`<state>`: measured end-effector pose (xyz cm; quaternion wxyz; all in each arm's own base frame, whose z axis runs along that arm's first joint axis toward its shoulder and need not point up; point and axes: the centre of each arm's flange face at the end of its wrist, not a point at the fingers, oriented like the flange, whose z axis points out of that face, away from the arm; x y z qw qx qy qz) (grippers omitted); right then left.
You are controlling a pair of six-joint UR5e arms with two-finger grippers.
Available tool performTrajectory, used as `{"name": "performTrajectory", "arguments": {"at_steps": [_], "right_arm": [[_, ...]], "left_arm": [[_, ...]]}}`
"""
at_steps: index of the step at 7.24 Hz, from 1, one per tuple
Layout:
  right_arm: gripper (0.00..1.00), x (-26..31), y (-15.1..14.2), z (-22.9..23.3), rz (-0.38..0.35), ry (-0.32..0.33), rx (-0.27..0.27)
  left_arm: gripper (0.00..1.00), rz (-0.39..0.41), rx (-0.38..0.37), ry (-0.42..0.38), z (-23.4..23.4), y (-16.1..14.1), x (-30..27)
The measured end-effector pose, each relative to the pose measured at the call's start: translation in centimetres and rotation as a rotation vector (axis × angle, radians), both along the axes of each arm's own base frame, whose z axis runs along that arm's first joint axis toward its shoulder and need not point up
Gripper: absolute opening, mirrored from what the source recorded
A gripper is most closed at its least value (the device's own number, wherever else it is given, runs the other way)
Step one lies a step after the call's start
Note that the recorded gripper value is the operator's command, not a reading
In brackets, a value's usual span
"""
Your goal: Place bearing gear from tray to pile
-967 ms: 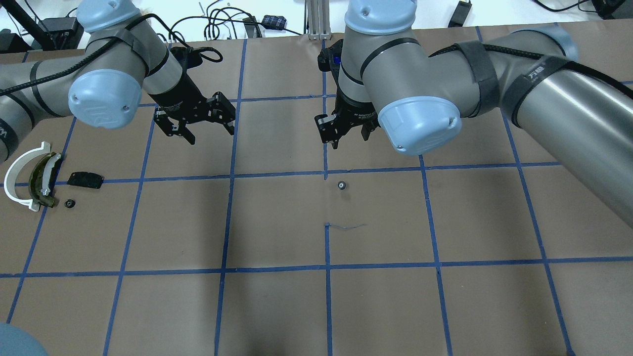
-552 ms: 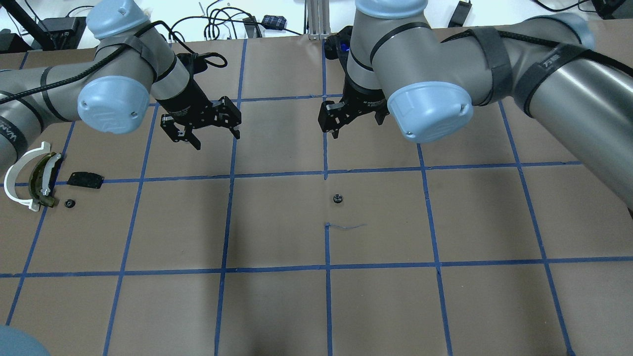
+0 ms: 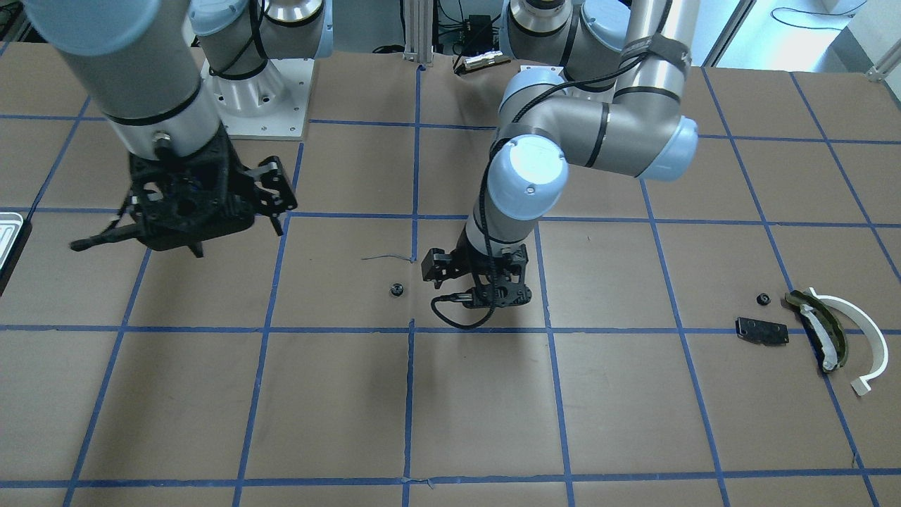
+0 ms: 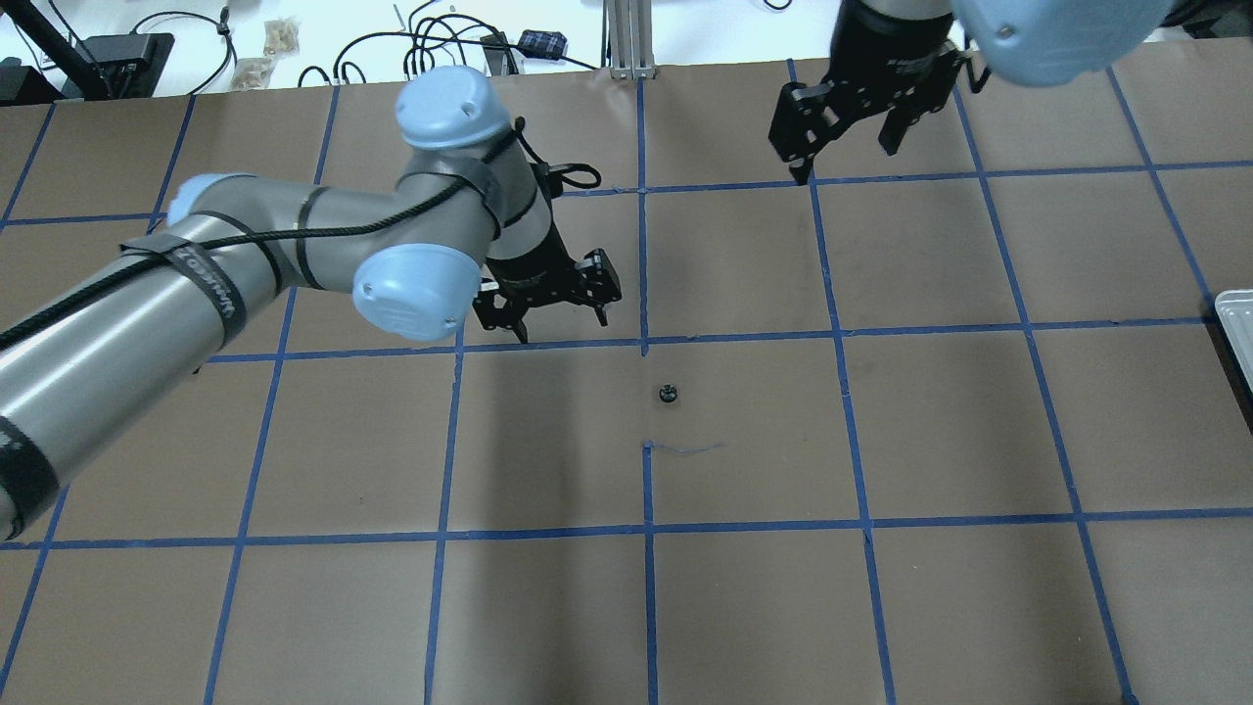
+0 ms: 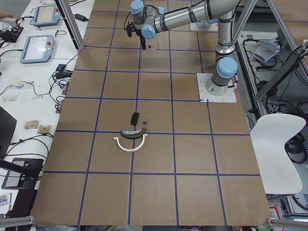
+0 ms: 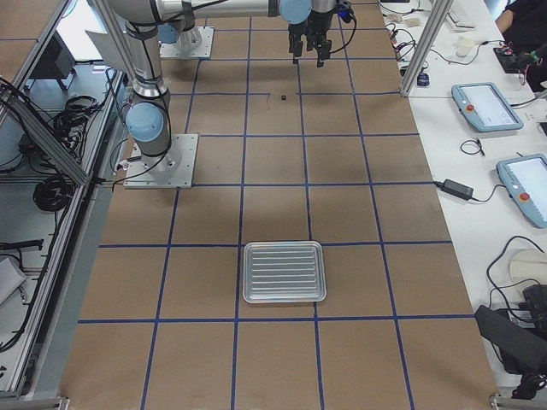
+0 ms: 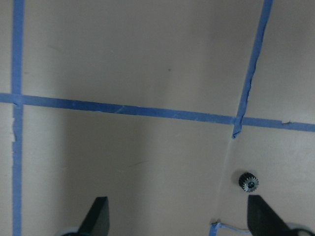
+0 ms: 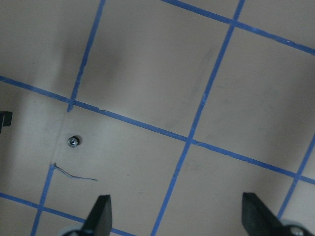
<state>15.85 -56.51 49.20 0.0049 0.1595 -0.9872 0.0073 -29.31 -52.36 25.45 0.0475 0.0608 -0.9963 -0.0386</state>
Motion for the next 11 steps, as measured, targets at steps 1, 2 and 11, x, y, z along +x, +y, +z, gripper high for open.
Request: {"name": "performTrajectory", "arguments": {"at_steps": [1,2,11], "right_arm": [[0.8,-2.3,0.8,1.2,-0.046,0.022,0.01],[0.79,-3.3,2.2,1.3,-0.108,0.031,0.03],[1.0,-3.2,7.2,0.5,-0.379,0.021,-0.087]], "left_arm": [[1.0,0.006,-0.03,-0.032,-2.6,0.9,-3.1],[1.0,0.014,-0.048,-0.044,-5.0,1.7,-5.8],[0.68,-0.036,-0.065,-0.12,-8.5,4.7,-9.5]]}}
